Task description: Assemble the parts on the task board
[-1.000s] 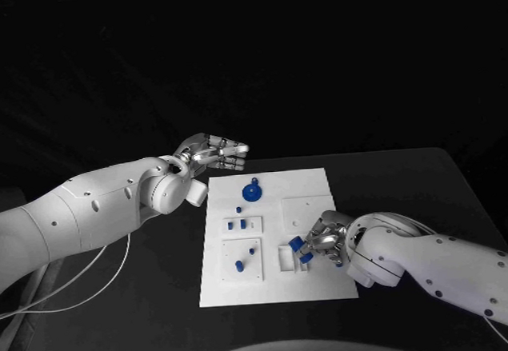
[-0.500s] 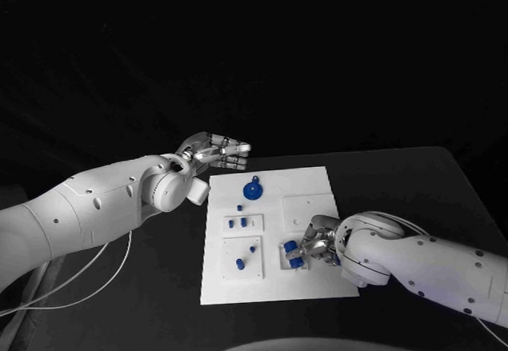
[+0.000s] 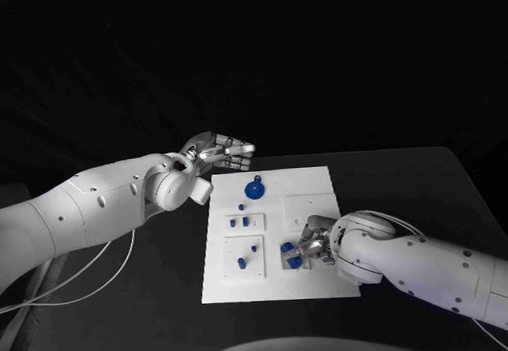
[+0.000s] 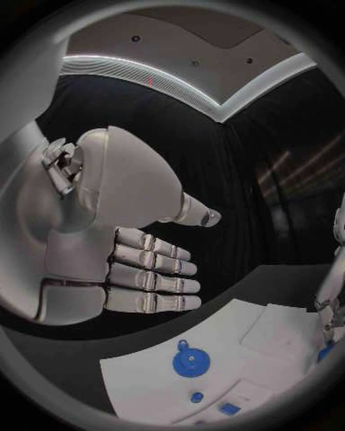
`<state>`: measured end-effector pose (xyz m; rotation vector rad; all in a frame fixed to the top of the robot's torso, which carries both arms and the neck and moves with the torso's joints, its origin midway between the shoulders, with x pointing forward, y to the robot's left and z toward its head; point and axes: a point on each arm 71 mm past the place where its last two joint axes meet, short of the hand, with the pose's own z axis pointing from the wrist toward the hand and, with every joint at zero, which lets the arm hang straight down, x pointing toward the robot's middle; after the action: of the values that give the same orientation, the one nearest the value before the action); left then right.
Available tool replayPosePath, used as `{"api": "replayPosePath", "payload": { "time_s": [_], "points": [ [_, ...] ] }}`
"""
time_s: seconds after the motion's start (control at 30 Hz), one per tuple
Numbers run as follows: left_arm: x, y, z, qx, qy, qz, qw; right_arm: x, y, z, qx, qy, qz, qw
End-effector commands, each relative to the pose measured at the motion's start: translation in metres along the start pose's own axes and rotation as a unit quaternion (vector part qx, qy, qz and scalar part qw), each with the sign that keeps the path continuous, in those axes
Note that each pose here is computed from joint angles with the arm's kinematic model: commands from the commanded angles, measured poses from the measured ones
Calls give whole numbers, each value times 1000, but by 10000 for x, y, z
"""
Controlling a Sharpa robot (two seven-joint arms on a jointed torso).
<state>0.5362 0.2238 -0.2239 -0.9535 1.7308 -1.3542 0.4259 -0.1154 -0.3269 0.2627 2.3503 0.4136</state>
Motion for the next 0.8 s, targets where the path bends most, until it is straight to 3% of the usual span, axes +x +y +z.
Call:
{"api": "replayPosePath", "payload": {
  "time_s": [0.03,0.47,0.8],
  "points": [
    [34,-10,9,3,12,1,1000,24,6,25,-1,2,-10,1000],
    [33,-9,10,2,12,1,1000,48,6,54,-3,6,-12,1000],
    [15,-5,-1,1,10,1,1000,54,-16,-82,-31,9,-7,999]
  ]
}}
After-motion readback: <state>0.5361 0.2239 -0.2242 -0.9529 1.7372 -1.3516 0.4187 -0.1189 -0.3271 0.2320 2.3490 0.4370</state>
